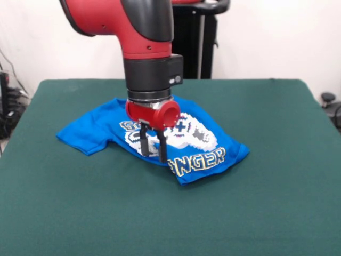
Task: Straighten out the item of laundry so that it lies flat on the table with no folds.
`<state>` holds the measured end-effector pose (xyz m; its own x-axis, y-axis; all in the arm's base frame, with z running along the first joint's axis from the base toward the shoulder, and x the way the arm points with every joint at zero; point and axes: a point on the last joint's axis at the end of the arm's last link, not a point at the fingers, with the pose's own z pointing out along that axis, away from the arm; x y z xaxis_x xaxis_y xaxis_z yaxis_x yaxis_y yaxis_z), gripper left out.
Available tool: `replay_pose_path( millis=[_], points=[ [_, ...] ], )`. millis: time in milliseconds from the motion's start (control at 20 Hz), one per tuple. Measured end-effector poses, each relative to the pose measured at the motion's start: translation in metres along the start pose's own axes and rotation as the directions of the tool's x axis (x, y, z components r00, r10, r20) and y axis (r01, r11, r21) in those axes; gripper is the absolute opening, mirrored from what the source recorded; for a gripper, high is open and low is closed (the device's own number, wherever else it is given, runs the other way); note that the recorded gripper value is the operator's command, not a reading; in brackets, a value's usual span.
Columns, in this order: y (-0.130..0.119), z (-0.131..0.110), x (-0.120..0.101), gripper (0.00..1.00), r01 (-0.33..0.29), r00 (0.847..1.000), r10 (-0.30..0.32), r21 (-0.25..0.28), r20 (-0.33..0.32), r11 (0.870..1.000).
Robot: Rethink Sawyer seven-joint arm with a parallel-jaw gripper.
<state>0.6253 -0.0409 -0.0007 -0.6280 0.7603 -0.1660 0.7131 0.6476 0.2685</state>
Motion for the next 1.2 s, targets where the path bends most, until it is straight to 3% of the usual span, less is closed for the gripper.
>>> replay_pose_path(
  millis=[350, 800, 1050, 1200],
  points=[
    [-0.013, 0.001, 0.008, 1.00, -0.028, 1.000, 0.027, -0.003, -0.013, 1.000],
    [-0.019, 0.001, 0.036, 1.00, -0.028, 0.998, 0.028, 0.004, -0.064, 1.000],
    [-0.005, -0.012, 0.056, 1.00, 0.017, 0.998, -0.016, 0.009, -0.067, 1.000],
    [0.014, -0.026, 0.067, 1.00, 0.064, 0.997, -0.063, 0.021, -0.037, 0.998]
  ],
)
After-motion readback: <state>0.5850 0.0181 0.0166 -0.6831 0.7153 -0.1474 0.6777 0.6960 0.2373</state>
